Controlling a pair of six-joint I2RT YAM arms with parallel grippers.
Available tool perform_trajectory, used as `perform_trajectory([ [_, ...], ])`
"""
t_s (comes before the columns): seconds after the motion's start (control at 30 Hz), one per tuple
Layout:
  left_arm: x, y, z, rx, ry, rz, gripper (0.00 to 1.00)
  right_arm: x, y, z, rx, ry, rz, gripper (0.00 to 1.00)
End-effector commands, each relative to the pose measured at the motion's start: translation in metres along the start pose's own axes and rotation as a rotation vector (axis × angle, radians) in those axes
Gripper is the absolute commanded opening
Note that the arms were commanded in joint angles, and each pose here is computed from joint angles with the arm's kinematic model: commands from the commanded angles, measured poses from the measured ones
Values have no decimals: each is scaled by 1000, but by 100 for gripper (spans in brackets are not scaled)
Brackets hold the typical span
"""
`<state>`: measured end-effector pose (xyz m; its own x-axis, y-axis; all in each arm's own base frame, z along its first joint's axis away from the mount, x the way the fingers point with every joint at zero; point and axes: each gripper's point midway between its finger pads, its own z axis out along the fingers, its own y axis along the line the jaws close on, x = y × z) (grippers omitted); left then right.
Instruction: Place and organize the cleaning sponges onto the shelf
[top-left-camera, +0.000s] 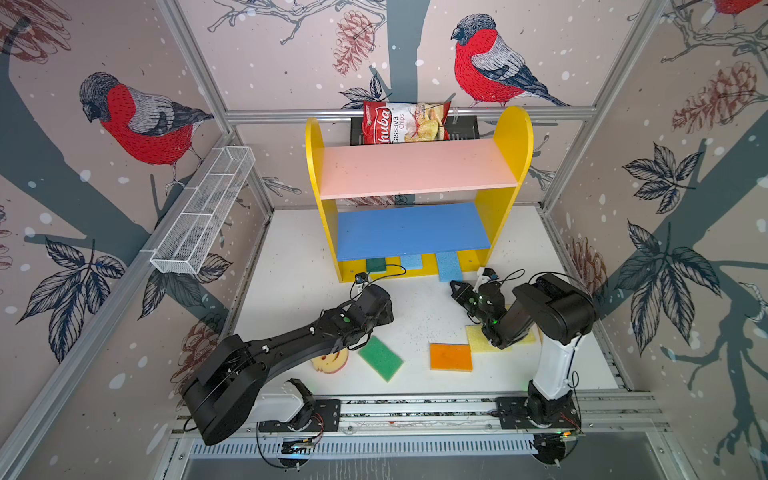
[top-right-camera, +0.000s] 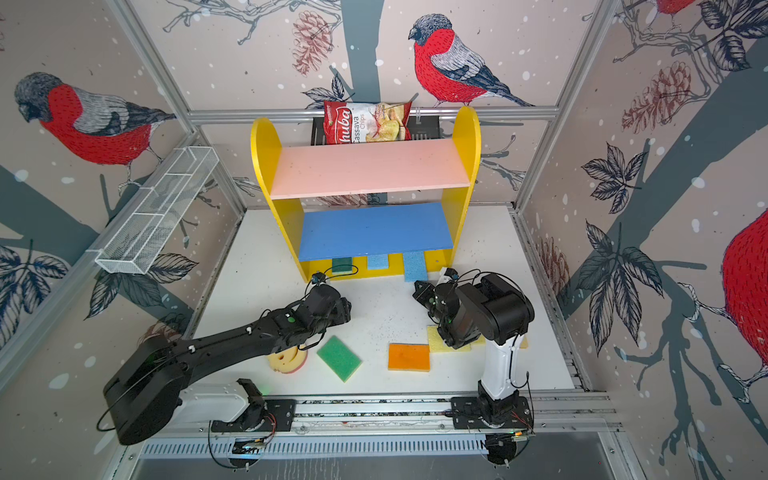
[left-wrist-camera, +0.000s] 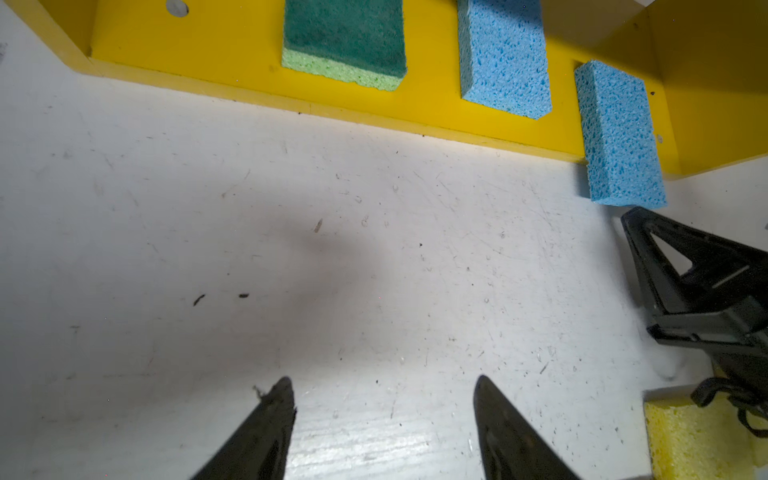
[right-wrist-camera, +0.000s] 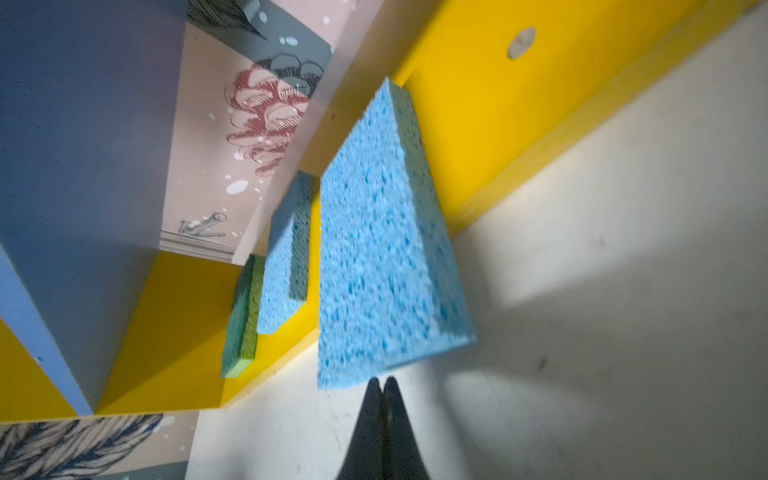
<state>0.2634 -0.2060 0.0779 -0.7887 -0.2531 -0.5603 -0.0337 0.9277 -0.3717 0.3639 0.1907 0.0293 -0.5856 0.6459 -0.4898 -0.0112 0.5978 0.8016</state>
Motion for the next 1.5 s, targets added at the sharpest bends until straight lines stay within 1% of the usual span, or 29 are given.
perform_trajectory([
  [0.0, -1, 2, -2, 3, -13, 0, 68, 18, -36, 1, 120, 74, 35, 2],
  [0.2, -1, 2, -1, 2, -14, -12, 68, 17, -35, 14, 152, 84, 37, 2],
  [0.7, 1, -1, 3, 7, 4, 4, 68, 8, -33, 28, 190, 70, 63, 2],
  [1.0, 1, -2, 3, 9, 2, 3, 68, -6, -34, 26, 200, 38, 86, 2],
  [1.27, 3, -2, 7, 5, 14, 5, 68, -10, -38, 28, 207, 34, 91, 2],
  [1.47, 5, -1, 6, 2, 19, 9, 68, -13, -33, 31, 187, 26, 93, 2],
])
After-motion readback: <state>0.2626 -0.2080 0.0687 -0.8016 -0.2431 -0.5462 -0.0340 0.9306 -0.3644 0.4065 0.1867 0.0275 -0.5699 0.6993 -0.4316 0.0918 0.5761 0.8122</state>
